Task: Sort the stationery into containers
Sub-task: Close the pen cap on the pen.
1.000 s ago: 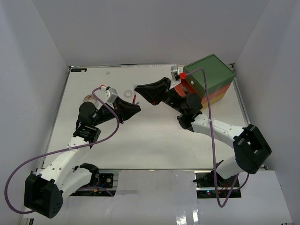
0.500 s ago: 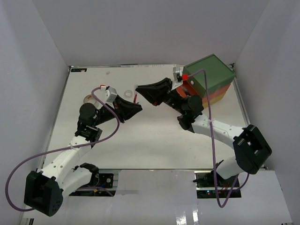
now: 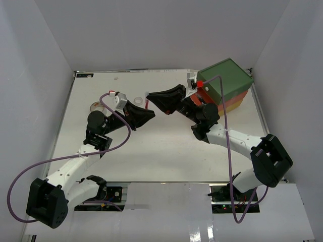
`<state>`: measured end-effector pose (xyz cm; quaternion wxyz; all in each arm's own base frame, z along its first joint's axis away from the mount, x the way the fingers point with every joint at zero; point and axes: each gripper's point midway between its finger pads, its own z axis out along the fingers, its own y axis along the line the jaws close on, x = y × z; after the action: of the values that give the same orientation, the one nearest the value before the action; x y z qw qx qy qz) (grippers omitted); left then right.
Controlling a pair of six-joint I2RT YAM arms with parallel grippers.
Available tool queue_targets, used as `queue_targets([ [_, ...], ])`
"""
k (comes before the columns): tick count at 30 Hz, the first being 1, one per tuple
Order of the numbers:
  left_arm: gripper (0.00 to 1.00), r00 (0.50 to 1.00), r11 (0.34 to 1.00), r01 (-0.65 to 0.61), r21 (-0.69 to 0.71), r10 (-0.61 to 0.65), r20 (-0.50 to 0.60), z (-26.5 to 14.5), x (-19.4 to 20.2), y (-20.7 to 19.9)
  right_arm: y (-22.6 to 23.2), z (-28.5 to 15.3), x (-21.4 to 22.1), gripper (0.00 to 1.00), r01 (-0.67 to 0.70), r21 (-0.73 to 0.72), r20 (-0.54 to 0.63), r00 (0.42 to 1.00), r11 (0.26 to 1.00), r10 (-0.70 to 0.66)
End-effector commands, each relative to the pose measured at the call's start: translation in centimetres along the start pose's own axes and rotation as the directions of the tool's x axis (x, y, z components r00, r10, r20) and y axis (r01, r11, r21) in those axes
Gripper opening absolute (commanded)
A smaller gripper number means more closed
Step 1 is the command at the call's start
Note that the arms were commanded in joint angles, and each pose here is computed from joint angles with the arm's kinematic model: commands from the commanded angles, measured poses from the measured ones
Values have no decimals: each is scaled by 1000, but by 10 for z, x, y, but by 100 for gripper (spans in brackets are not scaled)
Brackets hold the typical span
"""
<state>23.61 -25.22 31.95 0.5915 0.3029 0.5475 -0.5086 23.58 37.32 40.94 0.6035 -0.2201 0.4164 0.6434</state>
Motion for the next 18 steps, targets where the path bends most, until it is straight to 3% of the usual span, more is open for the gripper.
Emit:
queue_targets([
  [1, 0, 996, 998, -60, 31, 58, 66, 6, -23, -8, 14, -1, -16, 13, 30, -39, 49, 998, 999, -28],
  [7, 0, 996, 997, -65, 41, 62, 68, 9, -22, -8, 14, -2, -15, 22, 36, -36, 40, 999, 999, -34],
  [11, 0, 996, 997, -70, 43, 67, 66, 10, -22, -7, 15, -4, -16, 41, 52, -33, 37, 998, 998, -51],
  [18, 0, 996, 997, -65, 34, 63, 68, 9, -21, -7, 17, -16, -17, 66, 94, 2, 7, 996, 996, -94],
])
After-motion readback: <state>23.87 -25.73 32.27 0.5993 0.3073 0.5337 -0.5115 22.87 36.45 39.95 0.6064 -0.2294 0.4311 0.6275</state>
